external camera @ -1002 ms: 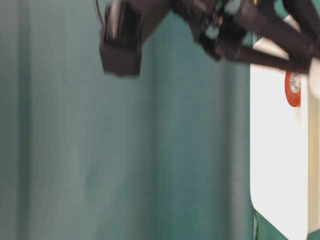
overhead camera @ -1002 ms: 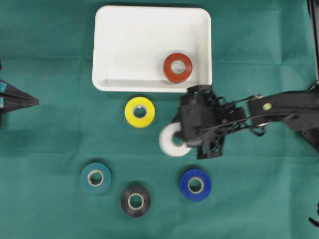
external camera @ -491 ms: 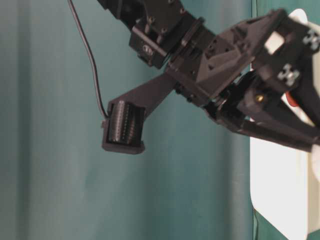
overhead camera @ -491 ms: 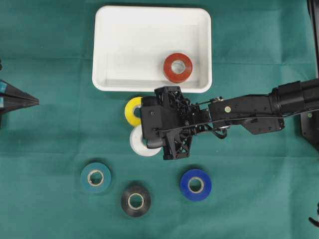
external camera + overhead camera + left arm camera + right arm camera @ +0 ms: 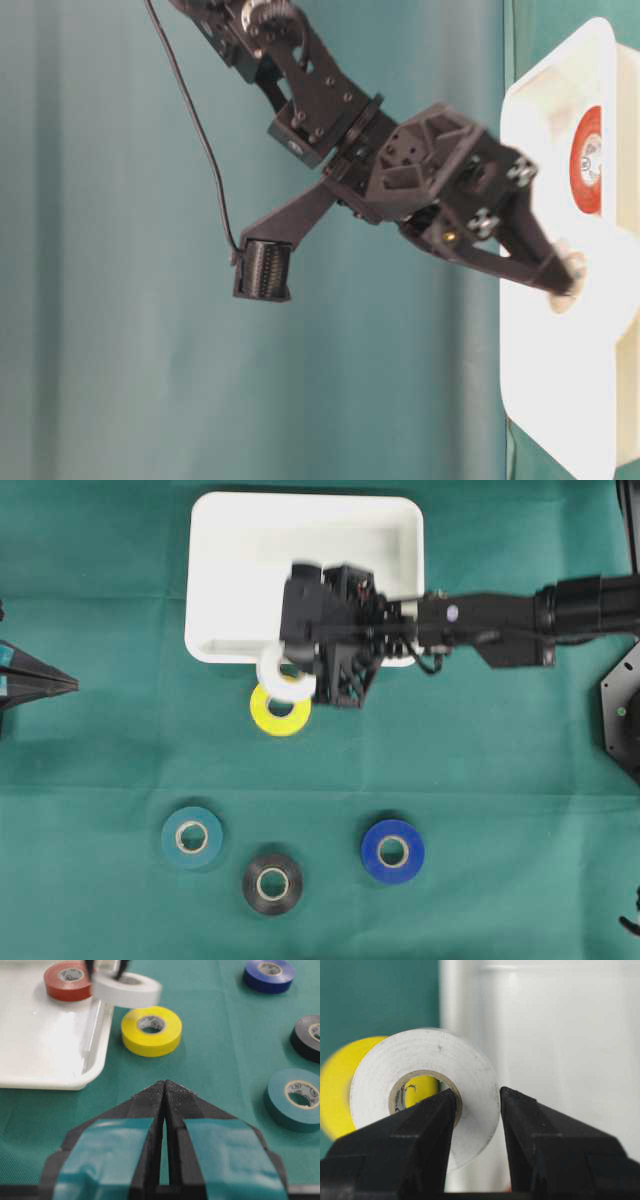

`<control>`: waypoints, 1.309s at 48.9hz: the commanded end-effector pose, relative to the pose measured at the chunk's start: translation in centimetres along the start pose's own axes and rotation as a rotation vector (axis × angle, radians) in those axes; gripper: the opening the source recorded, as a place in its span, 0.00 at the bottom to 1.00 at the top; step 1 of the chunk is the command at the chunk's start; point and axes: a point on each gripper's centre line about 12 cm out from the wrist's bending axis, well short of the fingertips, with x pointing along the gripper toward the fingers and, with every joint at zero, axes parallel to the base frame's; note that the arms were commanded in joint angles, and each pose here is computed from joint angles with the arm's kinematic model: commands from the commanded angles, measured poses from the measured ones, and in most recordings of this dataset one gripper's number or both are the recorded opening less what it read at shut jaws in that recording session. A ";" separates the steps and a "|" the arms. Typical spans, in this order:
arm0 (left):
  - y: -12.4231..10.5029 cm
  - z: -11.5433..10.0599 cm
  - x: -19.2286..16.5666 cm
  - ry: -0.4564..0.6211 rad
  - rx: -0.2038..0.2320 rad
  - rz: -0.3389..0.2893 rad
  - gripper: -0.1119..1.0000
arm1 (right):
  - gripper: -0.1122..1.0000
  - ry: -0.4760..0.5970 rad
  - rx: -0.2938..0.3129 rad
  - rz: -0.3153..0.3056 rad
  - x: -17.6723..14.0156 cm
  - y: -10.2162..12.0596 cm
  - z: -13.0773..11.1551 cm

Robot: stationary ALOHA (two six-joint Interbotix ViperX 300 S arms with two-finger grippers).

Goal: Put the tape into the white case with the right arm.
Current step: 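Lift the white tape roll and carry it into the tray, then release the white roll beside the red roll and withdraw right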

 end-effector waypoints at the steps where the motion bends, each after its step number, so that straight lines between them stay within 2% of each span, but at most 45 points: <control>1: 0.0 0.3 0.1 -0.006 -0.002 0.001 0.11 | 0.11 -0.084 0.021 -0.010 -1.3 -1.1 2.4; 9: 0.0 0.3 0.1 -0.006 -0.002 0.001 0.11 | 0.11 -0.086 0.059 -0.049 -1.3 -3.6 2.3; 16: 0.0 0.3 0.1 -0.006 -0.002 0.001 0.11 | 0.11 -0.089 0.075 -0.064 -1.2 -4.6 2.4; 47: 0.0 0.3 0.0 -0.006 0.000 0.001 0.11 | 0.12 -0.069 0.078 -0.066 -0.7 -4.7 1.6; 52: 0.0 0.3 0.1 -0.005 0.000 0.001 0.11 | 0.27 -0.064 0.078 -0.066 -0.7 -4.7 1.4; 59: 0.0 0.3 0.1 -0.005 0.000 0.001 0.11 | 0.62 -0.054 0.079 -0.068 -0.6 -4.8 1.0; 64: 0.0 0.3 0.1 -0.005 0.000 0.001 0.11 | 0.56 -0.045 0.079 -0.068 -0.6 -4.8 0.6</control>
